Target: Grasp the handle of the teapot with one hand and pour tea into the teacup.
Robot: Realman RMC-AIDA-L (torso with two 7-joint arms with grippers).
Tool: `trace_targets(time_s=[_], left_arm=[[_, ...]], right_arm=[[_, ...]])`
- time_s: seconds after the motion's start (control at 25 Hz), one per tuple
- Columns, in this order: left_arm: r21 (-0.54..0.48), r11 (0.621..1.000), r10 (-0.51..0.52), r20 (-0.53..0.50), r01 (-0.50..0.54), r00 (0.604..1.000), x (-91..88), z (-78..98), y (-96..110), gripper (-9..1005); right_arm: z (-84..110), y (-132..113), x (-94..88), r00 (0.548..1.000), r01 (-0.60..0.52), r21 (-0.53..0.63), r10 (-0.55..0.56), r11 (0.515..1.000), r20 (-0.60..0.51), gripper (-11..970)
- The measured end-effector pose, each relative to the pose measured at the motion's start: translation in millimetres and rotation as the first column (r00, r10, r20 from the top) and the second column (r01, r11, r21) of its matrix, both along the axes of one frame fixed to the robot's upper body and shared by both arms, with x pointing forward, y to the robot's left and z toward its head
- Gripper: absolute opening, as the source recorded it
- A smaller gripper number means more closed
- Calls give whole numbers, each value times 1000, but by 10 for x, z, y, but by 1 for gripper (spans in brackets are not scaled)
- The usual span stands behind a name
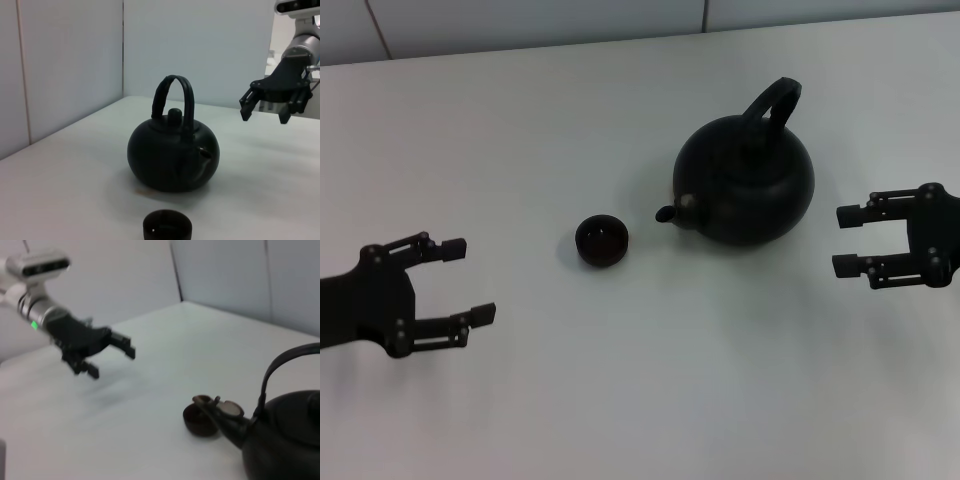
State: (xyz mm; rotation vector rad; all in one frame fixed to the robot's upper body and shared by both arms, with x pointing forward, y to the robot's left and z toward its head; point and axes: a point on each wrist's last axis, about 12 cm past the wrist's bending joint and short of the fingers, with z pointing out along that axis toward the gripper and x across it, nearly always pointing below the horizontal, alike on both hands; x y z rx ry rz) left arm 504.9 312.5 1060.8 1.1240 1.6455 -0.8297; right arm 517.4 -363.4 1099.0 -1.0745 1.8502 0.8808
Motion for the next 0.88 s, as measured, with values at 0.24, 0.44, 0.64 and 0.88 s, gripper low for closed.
trace_targets(time_s=[0.24, 0.44, 0.64, 0.88], left_arm=[[-9, 999, -36, -61, 36, 997, 177, 183, -18, 864], [-3, 999, -51, -70, 51, 996, 204, 232, -20, 864], [8, 999, -52, -80, 53, 995, 219, 265, -3, 864], [11, 998, -57, -85, 58, 995, 207, 256, -8, 864]], right_arm=[[29, 64, 67, 998, -59, -38, 58, 998, -16, 685], [39, 105, 96, 997, -73, -40, 73, 997, -13, 685], [35, 118, 102, 997, -76, -42, 75, 996, -13, 685], [31, 119, 101, 997, -73, -42, 73, 996, -13, 685]])
